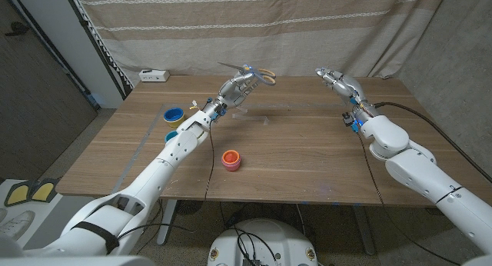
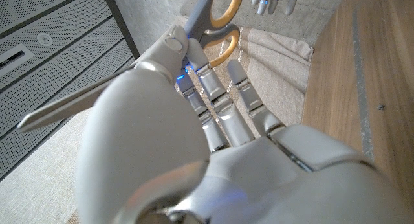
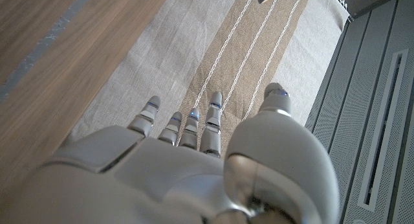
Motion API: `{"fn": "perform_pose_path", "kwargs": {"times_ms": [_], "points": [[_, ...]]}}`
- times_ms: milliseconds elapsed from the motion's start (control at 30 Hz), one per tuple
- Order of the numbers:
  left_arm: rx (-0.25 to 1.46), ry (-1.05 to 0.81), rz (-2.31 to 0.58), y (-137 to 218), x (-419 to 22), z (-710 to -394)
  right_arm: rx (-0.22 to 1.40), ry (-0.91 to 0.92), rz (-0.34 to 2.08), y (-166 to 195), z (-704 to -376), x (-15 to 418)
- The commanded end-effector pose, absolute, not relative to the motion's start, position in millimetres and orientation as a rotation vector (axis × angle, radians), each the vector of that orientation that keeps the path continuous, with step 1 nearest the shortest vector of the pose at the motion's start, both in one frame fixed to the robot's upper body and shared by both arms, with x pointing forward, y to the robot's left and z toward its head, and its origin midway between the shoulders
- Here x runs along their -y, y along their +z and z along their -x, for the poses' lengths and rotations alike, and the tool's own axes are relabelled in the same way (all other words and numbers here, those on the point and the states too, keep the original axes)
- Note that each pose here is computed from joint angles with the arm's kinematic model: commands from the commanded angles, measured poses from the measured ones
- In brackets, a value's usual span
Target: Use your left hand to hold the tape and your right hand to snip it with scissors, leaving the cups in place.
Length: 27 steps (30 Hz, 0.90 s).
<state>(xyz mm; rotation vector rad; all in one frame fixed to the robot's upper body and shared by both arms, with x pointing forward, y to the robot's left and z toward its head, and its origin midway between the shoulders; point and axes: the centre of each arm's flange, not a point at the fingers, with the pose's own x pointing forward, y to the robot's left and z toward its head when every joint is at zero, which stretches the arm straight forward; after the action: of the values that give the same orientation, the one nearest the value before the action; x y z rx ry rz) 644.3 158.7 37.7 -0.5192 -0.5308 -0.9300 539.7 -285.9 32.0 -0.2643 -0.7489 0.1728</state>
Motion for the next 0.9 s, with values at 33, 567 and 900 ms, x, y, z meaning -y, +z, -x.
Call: {"fn": "perform_pose_path", "kwargs": {"times_ms": [33,567,900], "points": [[0.511,-0.944,0.489,37,-152,-646,0.748,0.176,0.334,41,-522,280],[0.498,-0.958,0.471,37,-145,-648,0.745,0.182,0.378,47,-511,275],[0.501,-0.976,0.466,38,-143,-649,0.743,0.187,0.426,53,-507,269]]}}
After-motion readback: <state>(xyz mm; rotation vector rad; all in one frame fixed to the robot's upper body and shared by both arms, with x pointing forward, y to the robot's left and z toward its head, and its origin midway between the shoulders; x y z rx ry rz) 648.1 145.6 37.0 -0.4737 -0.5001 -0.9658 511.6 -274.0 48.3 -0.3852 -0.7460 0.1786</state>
